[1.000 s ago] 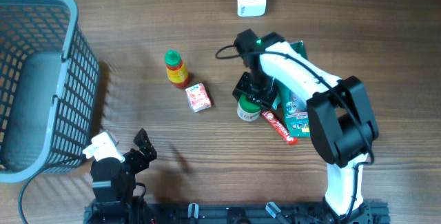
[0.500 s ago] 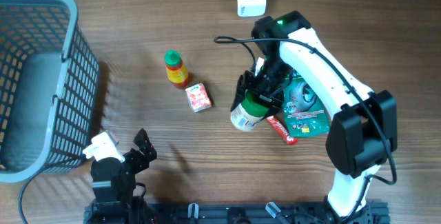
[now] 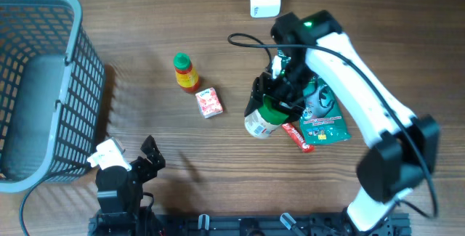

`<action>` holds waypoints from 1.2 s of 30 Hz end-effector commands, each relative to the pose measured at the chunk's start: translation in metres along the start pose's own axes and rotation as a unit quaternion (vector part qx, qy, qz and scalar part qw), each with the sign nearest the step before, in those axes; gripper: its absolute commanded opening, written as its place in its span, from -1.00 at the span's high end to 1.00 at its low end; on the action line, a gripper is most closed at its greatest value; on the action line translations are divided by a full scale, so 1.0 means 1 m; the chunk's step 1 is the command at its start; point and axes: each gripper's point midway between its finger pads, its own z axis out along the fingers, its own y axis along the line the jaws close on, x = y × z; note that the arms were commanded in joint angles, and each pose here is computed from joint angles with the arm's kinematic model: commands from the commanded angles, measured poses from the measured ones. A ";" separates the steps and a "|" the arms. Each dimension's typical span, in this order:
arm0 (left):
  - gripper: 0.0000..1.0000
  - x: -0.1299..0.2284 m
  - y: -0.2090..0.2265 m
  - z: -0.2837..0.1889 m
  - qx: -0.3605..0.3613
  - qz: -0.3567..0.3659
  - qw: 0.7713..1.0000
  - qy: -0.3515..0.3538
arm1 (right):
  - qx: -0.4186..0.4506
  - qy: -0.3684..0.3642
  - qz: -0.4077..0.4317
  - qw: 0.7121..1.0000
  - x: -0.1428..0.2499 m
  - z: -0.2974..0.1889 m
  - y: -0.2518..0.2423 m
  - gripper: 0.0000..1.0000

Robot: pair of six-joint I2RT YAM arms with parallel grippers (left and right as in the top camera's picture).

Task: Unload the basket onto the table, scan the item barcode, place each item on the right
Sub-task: 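Lift the jar and hold its label under the white scanner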

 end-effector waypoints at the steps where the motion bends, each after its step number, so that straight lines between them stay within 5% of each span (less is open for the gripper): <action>1: -1.00 0.000 0.003 0.001 -0.009 0.001 1.000 -0.002 | 0.031 -0.114 -0.015 0.993 0.018 -0.041 -0.010 0.11; 4: -1.00 0.000 0.003 0.001 -0.009 0.001 1.000 -0.002 | 0.104 -0.298 0.024 0.949 -0.015 -0.088 -0.036 0.11; 8: -1.00 0.000 0.003 0.001 -0.009 0.001 1.000 -0.002 | 0.108 -0.455 0.018 0.884 -0.070 -0.133 -0.024 0.16; 21: -1.00 0.000 0.003 0.001 -0.009 0.001 1.000 -0.002 | 0.134 -0.648 -0.078 0.745 -0.236 -0.154 0.027 0.28; 29: -1.00 0.000 0.003 0.001 -0.009 0.001 1.000 -0.002 | 0.149 -0.770 -0.153 0.601 -0.320 -0.167 0.064 0.22; 36: -1.00 0.000 0.003 0.001 -0.009 0.001 1.000 -0.002 | 0.091 -0.812 -0.160 0.554 -0.364 -0.164 0.052 0.06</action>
